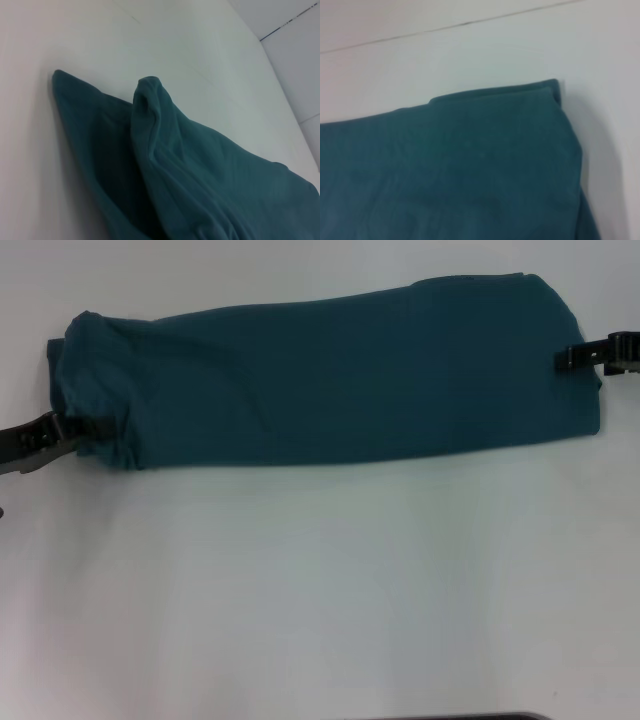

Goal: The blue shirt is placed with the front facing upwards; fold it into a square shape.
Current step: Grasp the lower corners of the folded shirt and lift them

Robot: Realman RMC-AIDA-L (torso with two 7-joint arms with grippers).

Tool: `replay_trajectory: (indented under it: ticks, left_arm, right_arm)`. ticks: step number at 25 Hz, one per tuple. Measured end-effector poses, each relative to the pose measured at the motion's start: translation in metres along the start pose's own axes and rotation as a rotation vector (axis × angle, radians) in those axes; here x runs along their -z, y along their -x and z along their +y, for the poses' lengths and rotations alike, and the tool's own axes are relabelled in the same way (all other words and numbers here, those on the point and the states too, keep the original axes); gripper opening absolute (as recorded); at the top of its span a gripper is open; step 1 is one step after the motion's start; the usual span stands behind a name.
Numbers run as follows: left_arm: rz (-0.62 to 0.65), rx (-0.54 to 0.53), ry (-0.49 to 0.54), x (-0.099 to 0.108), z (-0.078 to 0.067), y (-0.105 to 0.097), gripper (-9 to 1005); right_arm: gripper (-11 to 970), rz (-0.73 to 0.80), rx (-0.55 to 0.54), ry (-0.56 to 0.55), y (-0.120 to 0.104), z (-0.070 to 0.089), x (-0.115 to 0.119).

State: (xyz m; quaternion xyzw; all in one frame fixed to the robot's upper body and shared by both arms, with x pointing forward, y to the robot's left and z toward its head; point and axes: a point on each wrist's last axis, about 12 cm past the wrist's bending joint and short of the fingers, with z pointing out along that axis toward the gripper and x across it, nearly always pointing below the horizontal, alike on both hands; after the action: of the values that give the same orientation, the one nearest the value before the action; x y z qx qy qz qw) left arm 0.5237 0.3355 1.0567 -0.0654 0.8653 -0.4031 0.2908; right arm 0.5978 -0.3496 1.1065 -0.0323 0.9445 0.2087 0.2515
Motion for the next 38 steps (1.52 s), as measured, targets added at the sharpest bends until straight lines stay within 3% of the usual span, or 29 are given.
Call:
replay_trajectory:
  ticks: [10,26,32,38]
  left_arm:
    - [0.002,-0.005,-0.005,0.001,-0.001,0.0,20]
    - [0.004,-0.005,-0.008,0.0,-0.002,-0.001,20]
    - [0.002,-0.004,-0.006,0.0,-0.002,0.0,20]
    - [0.003,-0.005,-0.007,0.0,-0.002,-0.001,20]
  right_arm:
    - [915,0.017,-0.003,0.038,-0.004,0.009,-0.017]
    - [915,-0.026,0.007,0.218,-0.004,0.024,-0.014]
    - [915,0.053,-0.01,0.212,-0.013,0.02,-0.015]
    - [916,0.057,-0.021,0.2,-0.008,0.01,0.01]
